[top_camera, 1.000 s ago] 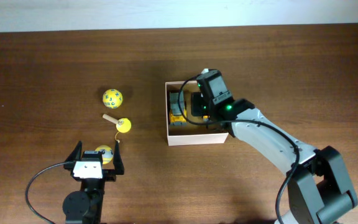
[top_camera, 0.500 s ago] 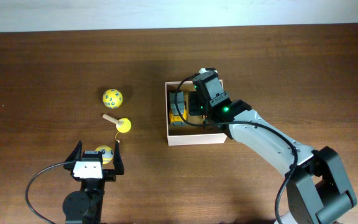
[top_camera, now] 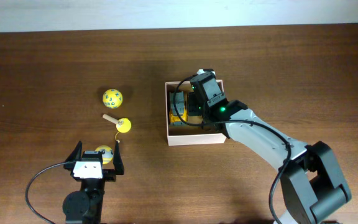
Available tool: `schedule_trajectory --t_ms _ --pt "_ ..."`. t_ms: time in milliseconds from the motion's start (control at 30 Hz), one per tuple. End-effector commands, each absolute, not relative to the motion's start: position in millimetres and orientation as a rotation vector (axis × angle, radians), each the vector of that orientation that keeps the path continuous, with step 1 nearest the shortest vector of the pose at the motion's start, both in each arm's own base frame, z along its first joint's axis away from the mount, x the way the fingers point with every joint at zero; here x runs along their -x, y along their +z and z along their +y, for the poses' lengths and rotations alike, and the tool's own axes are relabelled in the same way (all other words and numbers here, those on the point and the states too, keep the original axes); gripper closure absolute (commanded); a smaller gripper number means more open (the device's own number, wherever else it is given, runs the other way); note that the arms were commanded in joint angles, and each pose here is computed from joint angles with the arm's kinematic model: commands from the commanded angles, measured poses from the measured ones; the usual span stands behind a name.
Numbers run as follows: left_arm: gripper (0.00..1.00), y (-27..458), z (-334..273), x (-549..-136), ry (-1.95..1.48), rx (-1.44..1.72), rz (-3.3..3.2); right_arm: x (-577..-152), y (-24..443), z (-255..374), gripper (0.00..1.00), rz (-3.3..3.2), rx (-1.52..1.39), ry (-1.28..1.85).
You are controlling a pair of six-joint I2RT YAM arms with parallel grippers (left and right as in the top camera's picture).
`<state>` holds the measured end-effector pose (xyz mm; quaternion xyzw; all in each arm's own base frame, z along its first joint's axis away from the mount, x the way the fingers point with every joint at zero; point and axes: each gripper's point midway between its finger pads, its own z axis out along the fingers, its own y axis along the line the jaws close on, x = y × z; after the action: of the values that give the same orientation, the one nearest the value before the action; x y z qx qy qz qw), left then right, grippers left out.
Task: Pack container
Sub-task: 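Lower the cube between the two trucks with the right gripper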
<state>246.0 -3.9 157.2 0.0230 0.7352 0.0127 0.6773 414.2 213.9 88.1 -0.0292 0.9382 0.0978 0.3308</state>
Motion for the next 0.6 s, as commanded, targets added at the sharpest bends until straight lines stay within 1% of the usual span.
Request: schedule_trajectory --t_ms 0,200,433,500,567 --pt "0.01 155.2 -3.8 -246.1 0.039 -0.066 1.654 -421.9 92.5 222.0 0.52 2.432 0.076 0.254" --pt "0.01 155.1 -3.8 -246.1 0.039 -0.066 1.655 -422.1 84.6 228.7 0.52 2.441 0.092 0.253" --pt "0.01 155.1 -3.7 -246.1 0.039 -0.066 1.655 -427.2 91.3 234.1 0.52 2.415 0.093 0.27" --pt "0.01 155.1 -3.8 -246.1 0.039 -0.066 1.655 -428.0 92.6 234.4 0.51 2.412 0.092 0.27" --pt "0.01 155.1 -3.8 -246.1 0.039 -0.066 1.655 -428.2 92.6 233.9 0.47 2.411 0.091 0.267"
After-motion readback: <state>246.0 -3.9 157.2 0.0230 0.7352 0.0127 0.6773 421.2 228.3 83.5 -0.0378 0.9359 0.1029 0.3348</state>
